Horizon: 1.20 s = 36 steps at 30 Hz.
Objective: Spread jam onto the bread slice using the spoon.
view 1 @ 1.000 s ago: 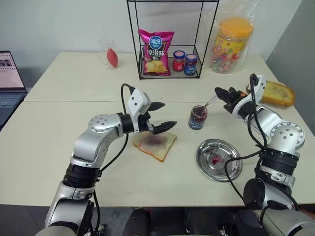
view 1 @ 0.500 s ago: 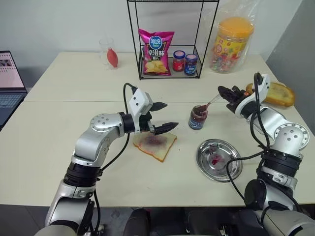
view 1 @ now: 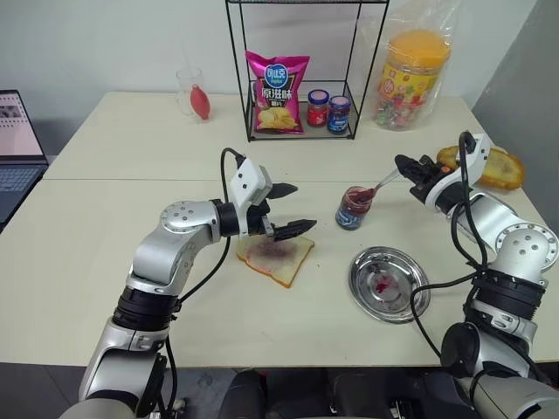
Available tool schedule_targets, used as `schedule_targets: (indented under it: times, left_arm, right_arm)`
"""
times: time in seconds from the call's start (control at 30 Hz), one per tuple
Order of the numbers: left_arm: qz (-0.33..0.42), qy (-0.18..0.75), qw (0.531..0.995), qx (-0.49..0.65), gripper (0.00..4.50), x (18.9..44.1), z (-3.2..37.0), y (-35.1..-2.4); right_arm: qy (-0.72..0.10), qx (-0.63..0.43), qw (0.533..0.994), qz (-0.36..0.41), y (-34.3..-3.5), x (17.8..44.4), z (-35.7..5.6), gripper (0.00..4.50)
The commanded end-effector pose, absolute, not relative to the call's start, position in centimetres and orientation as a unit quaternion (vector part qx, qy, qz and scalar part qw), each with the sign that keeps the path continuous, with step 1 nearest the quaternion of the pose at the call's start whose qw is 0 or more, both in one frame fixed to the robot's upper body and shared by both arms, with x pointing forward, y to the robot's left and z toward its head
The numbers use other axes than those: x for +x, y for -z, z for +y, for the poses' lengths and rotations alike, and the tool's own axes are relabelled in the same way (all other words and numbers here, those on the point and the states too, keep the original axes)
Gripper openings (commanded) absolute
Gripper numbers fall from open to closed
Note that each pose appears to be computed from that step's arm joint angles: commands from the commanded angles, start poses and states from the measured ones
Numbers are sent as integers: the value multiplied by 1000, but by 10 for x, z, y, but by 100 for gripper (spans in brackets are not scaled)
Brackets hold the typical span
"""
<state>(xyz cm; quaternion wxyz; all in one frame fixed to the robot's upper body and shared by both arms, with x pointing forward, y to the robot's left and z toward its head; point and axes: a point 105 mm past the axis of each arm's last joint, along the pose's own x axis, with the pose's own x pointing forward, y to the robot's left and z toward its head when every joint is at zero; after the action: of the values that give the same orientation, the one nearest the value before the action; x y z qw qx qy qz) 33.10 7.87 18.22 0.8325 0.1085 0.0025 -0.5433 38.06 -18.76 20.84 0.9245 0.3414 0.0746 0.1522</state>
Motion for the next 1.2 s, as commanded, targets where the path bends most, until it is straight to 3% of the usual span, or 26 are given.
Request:
schedule_targets:
  times: [0.03,0.57,0.83,1.0,1.2]
  left_arm:
    - [-26,548,826,125,450,329,77,-196]
    - [-33,542,830,132,450,330,86,-207]
    - [10,541,831,128,450,312,127,-215]
    - [71,526,835,147,450,290,162,-200]
    - [132,480,859,120,450,262,195,-178]
  right_arm:
    - [-170,344,923,29,-235,377,-186,7]
    - [-188,426,885,6,-251,364,-185,7]
    - [-290,442,848,31,-268,350,-112,7]
    - [-356,375,850,98,-239,345,-52,7]
    - [-396,343,843,124,-215,347,-19,7]
